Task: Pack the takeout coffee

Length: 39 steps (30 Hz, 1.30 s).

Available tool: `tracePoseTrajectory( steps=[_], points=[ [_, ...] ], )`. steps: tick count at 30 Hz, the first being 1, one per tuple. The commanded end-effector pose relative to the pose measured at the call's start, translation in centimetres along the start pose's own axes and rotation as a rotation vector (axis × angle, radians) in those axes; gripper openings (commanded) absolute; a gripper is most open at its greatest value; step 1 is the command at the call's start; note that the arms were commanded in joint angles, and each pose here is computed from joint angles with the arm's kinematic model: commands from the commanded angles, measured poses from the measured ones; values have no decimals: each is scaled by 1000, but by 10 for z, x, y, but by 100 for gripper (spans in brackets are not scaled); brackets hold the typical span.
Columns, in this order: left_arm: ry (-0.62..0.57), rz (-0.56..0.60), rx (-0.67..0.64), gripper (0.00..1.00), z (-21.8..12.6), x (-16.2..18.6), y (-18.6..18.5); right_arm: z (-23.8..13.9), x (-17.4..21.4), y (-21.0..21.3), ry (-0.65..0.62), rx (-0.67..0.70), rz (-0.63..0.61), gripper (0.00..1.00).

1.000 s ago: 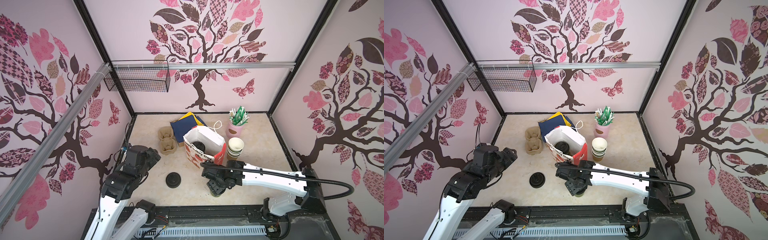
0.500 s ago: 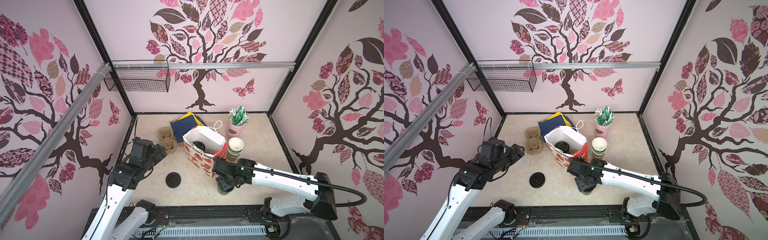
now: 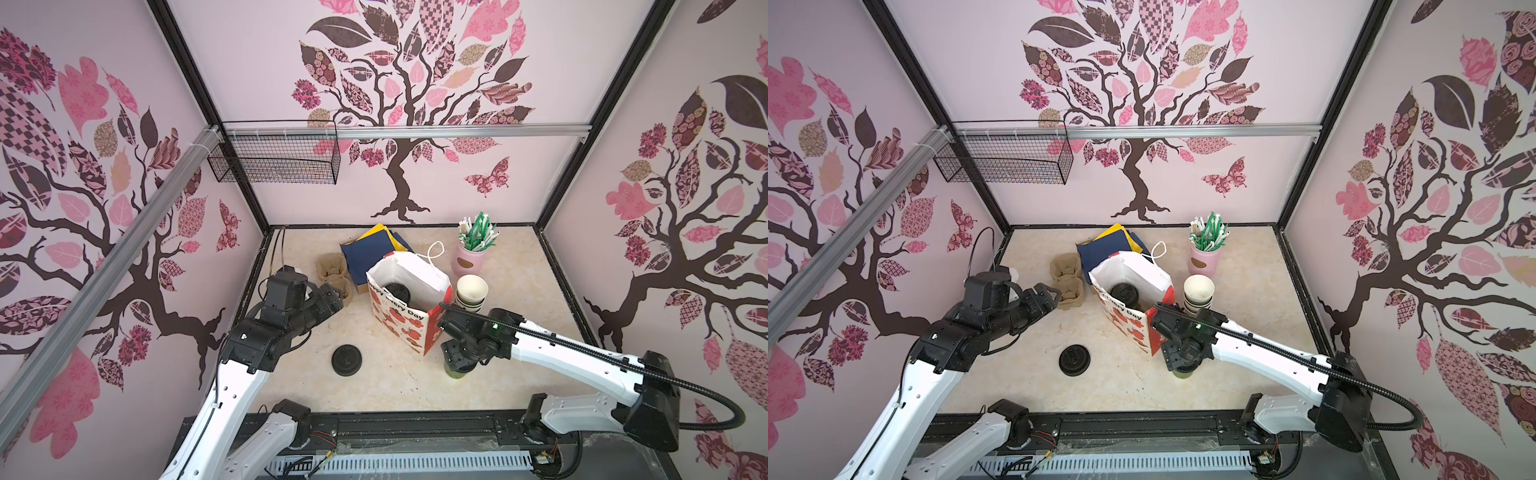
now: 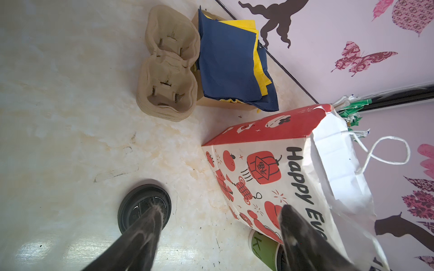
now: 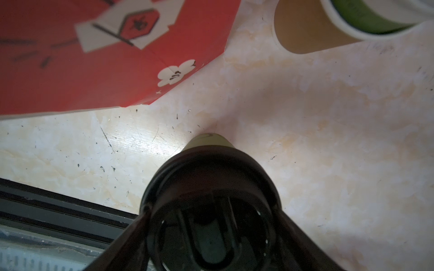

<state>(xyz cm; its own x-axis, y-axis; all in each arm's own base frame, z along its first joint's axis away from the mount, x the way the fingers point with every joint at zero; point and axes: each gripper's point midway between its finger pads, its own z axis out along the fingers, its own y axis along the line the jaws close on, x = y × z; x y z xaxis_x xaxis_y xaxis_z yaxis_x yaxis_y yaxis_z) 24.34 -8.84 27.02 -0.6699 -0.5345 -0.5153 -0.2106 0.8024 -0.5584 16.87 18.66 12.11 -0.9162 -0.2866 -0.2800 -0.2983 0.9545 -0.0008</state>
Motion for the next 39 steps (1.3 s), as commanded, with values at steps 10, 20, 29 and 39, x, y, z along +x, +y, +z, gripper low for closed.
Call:
tracePoseTrajectory(
  steps=[10,20,29,39],
  points=[
    [-27,45,153,82,-19,-18,-41,6,19,-8,70,21,-9,83],
    [-22,70,239,82,-34,-26,-66,20,42,-14,174,45,-11,81],
    [14,80,288,82,-39,-22,-77,29,66,-22,270,78,-4,80],
    [97,80,330,83,-46,-3,-95,22,54,-19,210,60,13,76]
  ],
)
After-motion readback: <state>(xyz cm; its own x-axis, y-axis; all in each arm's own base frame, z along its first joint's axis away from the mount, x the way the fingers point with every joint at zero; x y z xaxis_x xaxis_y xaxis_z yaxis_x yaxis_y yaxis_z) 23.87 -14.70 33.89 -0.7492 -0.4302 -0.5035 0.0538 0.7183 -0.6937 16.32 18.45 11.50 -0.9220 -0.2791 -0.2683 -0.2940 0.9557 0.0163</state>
